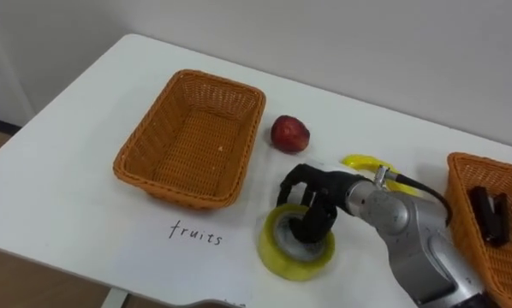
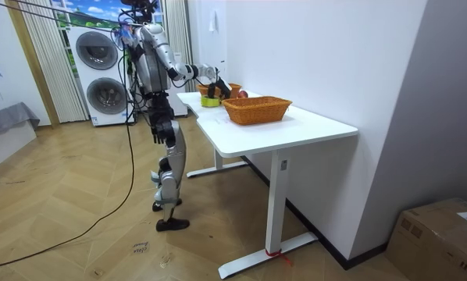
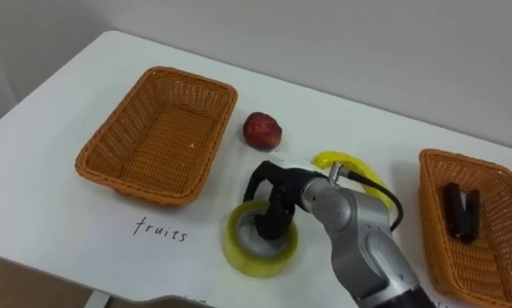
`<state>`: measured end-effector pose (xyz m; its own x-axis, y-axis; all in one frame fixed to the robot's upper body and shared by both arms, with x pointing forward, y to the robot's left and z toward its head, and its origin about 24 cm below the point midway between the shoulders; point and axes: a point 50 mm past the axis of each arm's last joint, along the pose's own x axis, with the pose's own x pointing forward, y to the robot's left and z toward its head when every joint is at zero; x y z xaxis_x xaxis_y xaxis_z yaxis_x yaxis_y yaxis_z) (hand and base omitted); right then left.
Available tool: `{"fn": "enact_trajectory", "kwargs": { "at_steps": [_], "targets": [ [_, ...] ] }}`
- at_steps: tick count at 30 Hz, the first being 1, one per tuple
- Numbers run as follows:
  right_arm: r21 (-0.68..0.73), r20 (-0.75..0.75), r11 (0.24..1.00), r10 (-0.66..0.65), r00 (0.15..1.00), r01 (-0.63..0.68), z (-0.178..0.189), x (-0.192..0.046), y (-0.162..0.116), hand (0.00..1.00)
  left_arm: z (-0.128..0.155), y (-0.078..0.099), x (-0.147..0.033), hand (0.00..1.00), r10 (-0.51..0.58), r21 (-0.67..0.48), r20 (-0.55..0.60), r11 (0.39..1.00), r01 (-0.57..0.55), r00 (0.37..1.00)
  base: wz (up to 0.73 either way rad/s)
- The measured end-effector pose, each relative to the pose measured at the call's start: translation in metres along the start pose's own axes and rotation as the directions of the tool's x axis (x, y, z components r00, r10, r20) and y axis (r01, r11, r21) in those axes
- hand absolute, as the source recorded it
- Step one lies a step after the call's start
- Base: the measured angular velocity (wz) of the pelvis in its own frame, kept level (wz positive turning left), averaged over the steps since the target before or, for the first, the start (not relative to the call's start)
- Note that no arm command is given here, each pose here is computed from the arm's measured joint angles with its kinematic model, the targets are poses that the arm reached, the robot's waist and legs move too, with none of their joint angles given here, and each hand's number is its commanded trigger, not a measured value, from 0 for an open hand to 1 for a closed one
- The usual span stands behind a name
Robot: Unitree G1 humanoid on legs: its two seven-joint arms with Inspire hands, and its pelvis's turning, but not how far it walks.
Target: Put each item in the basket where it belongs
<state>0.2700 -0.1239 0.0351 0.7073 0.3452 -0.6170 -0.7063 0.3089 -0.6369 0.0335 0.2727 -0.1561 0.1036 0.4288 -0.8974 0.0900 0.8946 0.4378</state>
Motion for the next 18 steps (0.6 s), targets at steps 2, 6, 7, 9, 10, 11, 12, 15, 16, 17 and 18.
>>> {"fn": "enact_trajectory", "kwargs": {
  "at_steps": [2, 6, 7, 9, 10, 11, 12, 15, 16, 17, 18],
  "targets": [
    [-0.001, 0.002, 1.0, 0.0, 1.0, 0.0, 0.0005, -0.0001, -0.0009, 1.0, 0.0009, 0.0, 0.0, 0.0, -0.001, 0.0, 0.002, 1.0, 0.001, 1.0, 0.0],
    [0.0, -0.006, 1.0, -0.005, 1.0, 0.005, 0.0005, -0.0002, -0.0023, 1.0, 0.0055, 0.0004, 0.0002, 0.0, -0.003, -0.003, 0.013, 1.0, 0.003, 1.0, 0.0],
    [0.002, -0.008, 1.0, -0.006, 1.0, 0.006, 0.0003, -0.0002, -0.0024, 1.0, 0.0057, 0.0004, 0.0002, 0.0, -0.003, -0.003, 0.013, 1.0, 0.003, 1.0, 0.0],
    [0.006, -0.013, 1.0, -0.005, 1.0, 0.005, -0.0003, -0.0002, -0.0023, 1.0, 0.0067, 0.0004, 0.0002, 0.0, -0.003, -0.003, 0.015, 1.0, 0.003, 1.0, 0.0],
    [0.008, -0.018, 1.0, -0.001, 1.0, 0.002, -0.0013, -0.0001, -0.0014, 1.0, 0.0081, 0.0005, 0.0003, 0.0, -0.003, -0.004, 0.018, 1.0, 0.003, 1.0, 0.0],
    [0.01, -0.022, 1.0, 0.015, 1.0, -0.015, -0.0021, 0.0, 0.0005, 1.0, 0.009, 0.0007, 0.0004, 0.0, -0.002, -0.004, 0.019, 1.0, 0.003, 1.0, 0.0],
    [0.007, -0.022, 1.0, 0.017, 1.0, -0.017, -0.0019, -0.0002, 0.0002, 1.0, 0.0086, 0.0008, 0.0004, 0.0, -0.002, -0.004, 0.017, 1.0, 0.002, 1.0, 0.0],
    [0.008, -0.021, 1.0, 0.024, 0.999, -0.024, -0.0019, -0.0002, -0.0001, 1.0, 0.0074, 0.0005, 0.0008, 0.0, -0.004, -0.002, 0.008, 1.0, 0.004, 1.0, 0.0],
    [0.008, -0.02, 1.0, 0.024, 1.0, -0.024, -0.0017, -0.0002, -0.0002, 1.0, 0.0074, 0.0005, 0.0008, 0.0, -0.004, -0.002, 0.008, 1.0, 0.004, 1.0, 0.0],
    [0.008, -0.021, 1.0, 0.025, 0.999, -0.025, -0.0018, -0.0002, -0.0002, 1.0, 0.0076, 0.0006, 0.0008, 0.0, -0.004, -0.002, 0.008, 1.0, 0.004, 1.0, 0.0],
    [0.008, -0.02, 1.0, 0.026, 0.999, -0.026, -0.0018, -0.0001, -0.0001, 1.0, 0.0078, 0.0006, 0.0008, 0.0, -0.004, -0.002, 0.009, 1.0, 0.004, 1.0, 0.0]
  ]
}}
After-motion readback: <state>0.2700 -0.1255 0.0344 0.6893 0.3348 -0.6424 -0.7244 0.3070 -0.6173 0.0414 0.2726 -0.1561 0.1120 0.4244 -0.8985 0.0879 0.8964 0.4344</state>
